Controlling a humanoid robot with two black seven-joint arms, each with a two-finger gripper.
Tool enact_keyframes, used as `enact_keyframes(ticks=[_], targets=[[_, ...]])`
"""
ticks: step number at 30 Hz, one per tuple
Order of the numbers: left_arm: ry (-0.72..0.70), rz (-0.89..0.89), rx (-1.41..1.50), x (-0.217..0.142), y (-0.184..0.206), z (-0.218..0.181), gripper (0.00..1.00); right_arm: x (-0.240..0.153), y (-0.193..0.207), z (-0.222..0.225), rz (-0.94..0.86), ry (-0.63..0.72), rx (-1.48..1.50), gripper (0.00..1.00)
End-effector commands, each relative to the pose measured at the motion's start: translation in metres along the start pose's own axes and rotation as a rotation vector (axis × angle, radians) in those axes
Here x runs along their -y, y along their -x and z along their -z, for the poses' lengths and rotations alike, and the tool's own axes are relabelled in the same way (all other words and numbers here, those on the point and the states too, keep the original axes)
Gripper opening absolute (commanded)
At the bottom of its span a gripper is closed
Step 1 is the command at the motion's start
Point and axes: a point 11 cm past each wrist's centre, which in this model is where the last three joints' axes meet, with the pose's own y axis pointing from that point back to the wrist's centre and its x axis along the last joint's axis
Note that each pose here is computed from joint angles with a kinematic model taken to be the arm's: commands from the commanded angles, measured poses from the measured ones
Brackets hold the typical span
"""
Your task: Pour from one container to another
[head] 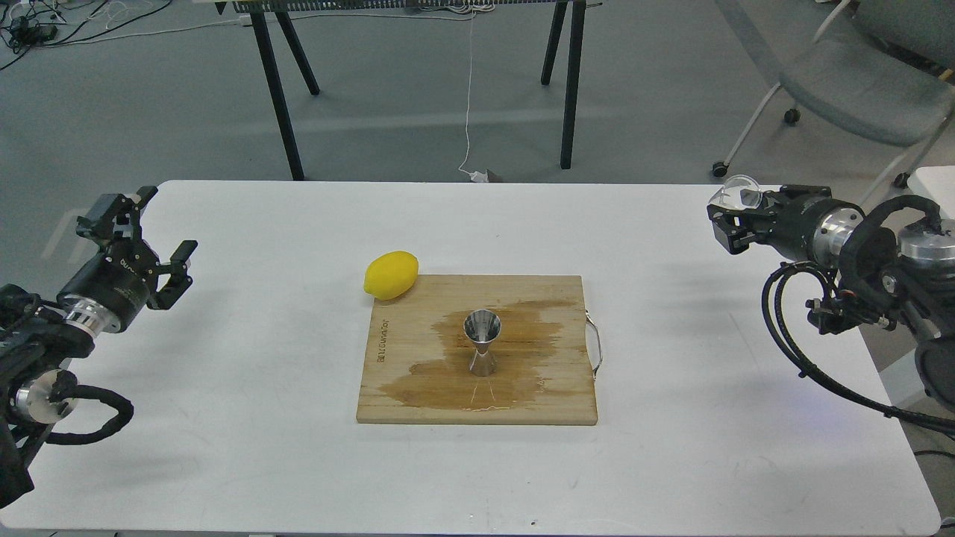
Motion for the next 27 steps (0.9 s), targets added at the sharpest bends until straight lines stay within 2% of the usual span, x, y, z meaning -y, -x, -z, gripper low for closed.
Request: enact_keyframes(ticks=[1,8,13,23,27], targets=[[-0.001,-0.003,0.002,-0.001,-0.002,0.000,0.99,-0.003,-0.025,0.014,-0.035,-0.040,0.070,0.44],[-0.002,-0.003,0.001,-0.001,-0.001,0.001,0.99,0.002,-0.075,0.031,-0.161,-0.092,0.135,0.44],[-0.003,-0.001,-0.001,-0.001,0.000,0.002,0.99,0.014,-0.108,0.016,-0.248,-0.073,0.150,0.44],[-0.003,-0.001,-0.001,-0.001,0.000,0.002,0.99,0.027,-0.128,-0.008,-0.298,-0.037,0.142,0.44],[-0.004,-0.001,-0.003,-0.001,0.000,0.003,0.99,0.030,-0.128,-0.013,-0.296,-0.027,0.145,0.50]])
